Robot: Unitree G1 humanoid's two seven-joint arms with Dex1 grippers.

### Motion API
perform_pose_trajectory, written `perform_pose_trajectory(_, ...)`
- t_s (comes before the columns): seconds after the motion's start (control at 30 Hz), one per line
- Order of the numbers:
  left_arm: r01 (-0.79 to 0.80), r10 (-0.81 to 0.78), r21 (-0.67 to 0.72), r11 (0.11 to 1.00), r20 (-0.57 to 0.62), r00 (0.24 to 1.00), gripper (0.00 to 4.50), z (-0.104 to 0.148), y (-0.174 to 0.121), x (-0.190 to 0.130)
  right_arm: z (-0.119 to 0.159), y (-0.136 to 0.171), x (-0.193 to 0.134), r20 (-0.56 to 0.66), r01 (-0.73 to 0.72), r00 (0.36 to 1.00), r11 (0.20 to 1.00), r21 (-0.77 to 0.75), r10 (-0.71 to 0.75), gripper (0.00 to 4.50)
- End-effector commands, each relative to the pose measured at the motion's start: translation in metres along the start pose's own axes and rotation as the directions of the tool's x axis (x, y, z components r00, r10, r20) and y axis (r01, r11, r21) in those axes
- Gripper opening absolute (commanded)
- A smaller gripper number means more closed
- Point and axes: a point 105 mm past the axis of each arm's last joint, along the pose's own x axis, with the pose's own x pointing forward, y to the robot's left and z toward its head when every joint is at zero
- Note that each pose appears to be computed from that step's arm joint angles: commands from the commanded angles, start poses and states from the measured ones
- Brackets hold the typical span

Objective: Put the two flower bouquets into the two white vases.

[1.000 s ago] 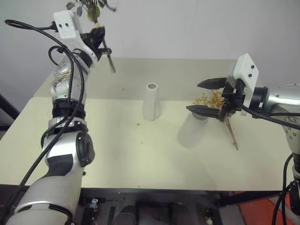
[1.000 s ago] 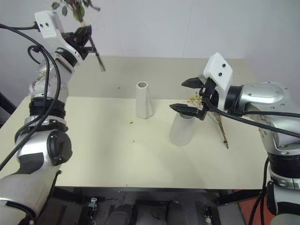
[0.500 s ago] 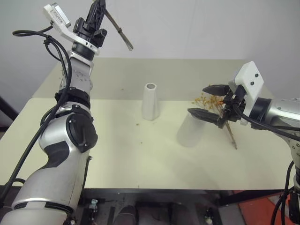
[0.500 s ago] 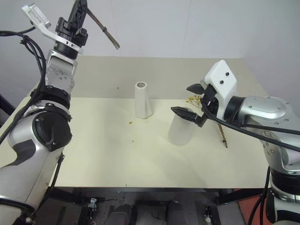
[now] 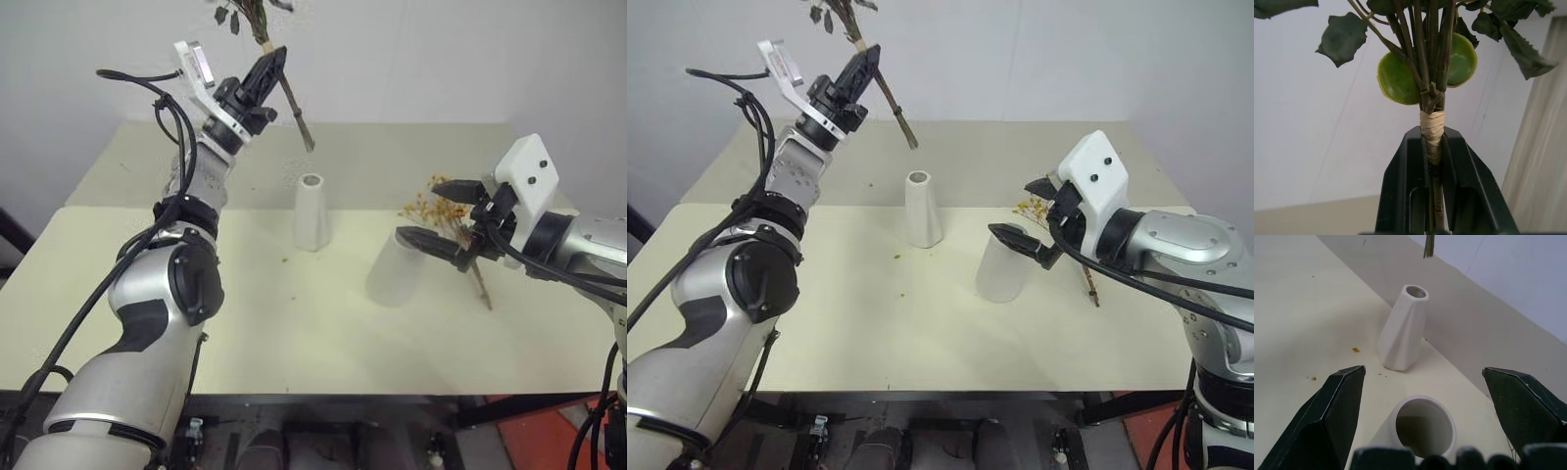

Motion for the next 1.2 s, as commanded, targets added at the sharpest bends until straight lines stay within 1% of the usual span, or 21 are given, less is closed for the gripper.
perform_pose_trajectory(0.03, 0.027, -0.026, 0.045, 0.999, -0.013, 1.000, 0.12, 0.000, -0.005, 0.004, 0.011, -0.002, -0.007, 0.032, 0.034, 0.999, 0.999, -0.033, -0.033, 4.50)
perform_pose_trajectory(0.23, 0.015, -0.014, 0.040, 0.999, -0.025, 1.000, 0.12, -0.005, -0.005, 0.004, 0.011, -0.001, -0.009, 0.028, 0.043, 0.999, 0.999, -0.024, -0.042, 4.50)
perform_pose_trajectory(0.37, 0.011, -0.007, 0.062, 0.998, -0.063, 0.998, 0.12, -0.012, -0.005, 0.004, 0.011, 0.000, -0.010, 0.030, 0.048, 0.998, 0.999, -0.018, -0.047, 4.50)
perform_pose_trajectory(0.7, 0.000, 0.007, 0.071, 0.998, -0.100, 0.995, 0.12, -0.022, -0.003, 0.002, 0.008, 0.001, -0.011, 0.023, 0.064, 0.998, 0.998, -0.005, -0.064, 4.50)
perform_pose_trajectory(0.87, -0.002, 0.015, 0.097, 0.995, -0.125, 0.992, 0.12, -0.027, -0.003, 0.002, 0.008, 0.001, -0.012, 0.020, 0.077, 0.997, 0.997, -0.003, -0.077, 4.50)
perform_pose_trajectory(1.2, 0.001, 0.014, 0.119, 0.993, -0.132, 0.991, 0.12, -0.031, -0.004, 0.001, 0.005, 0.001, -0.014, 0.013, 0.096, 0.995, 0.995, 0.003, -0.096, 4.50)
